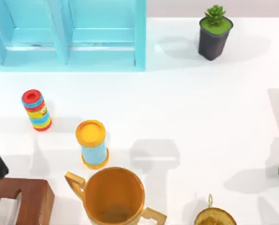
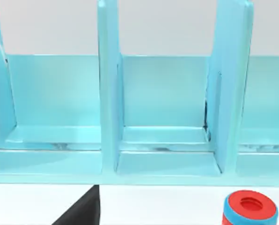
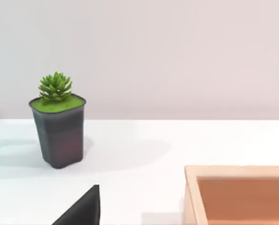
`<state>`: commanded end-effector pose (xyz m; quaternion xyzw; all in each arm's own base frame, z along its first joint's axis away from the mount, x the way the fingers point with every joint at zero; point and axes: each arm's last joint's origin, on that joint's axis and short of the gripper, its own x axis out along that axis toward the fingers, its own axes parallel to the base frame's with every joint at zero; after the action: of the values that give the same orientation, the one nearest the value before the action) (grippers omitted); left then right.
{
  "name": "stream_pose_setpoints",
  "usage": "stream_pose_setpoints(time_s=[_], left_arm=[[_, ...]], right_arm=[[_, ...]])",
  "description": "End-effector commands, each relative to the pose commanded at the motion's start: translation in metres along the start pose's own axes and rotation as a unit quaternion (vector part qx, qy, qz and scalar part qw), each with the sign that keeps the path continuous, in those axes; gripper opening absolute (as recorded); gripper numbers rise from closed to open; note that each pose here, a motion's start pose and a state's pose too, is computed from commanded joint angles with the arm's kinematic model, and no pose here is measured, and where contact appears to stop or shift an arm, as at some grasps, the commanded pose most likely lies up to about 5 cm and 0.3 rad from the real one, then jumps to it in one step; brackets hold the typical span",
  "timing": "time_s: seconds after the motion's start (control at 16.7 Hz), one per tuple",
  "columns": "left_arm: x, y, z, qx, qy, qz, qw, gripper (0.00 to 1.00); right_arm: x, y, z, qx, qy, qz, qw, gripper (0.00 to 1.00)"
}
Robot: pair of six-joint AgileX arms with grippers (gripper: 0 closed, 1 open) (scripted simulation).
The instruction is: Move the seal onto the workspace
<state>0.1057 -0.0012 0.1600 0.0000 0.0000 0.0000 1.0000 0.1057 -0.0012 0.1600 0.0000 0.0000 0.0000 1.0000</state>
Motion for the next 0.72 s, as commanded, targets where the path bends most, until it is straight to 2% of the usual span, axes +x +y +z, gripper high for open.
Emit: stream_pose_setpoints(time_s=[0.18, 0.36, 0.54, 0.72], left_arm=[[0.0, 0.0, 0.0, 0.0, 0.0, 0.0, 1.0, 1.0], [0.0, 0.0, 0.0, 0.0, 0.0, 0.0, 1.0, 1.0], [0.0, 0.0, 0.0, 0.0, 0.0, 0.0, 1.0, 1.0], [0.0, 0.0, 0.0, 0.0, 0.0, 0.0, 1.0, 1.0]], right_arm=[[0.0, -0.001, 0.002, -0.003, 0.006, -0.003, 1.0, 1.0], [0.001, -0.005, 0.017, -0.022, 0.053, -0.021, 0.998, 1.0], [0.008, -0.012, 0.047, -0.049, 0.141, -0.046, 0.988, 1.0], [0.03, -0.025, 0.077, -0.07, 0.269, -0.063, 0.959, 1.0]])
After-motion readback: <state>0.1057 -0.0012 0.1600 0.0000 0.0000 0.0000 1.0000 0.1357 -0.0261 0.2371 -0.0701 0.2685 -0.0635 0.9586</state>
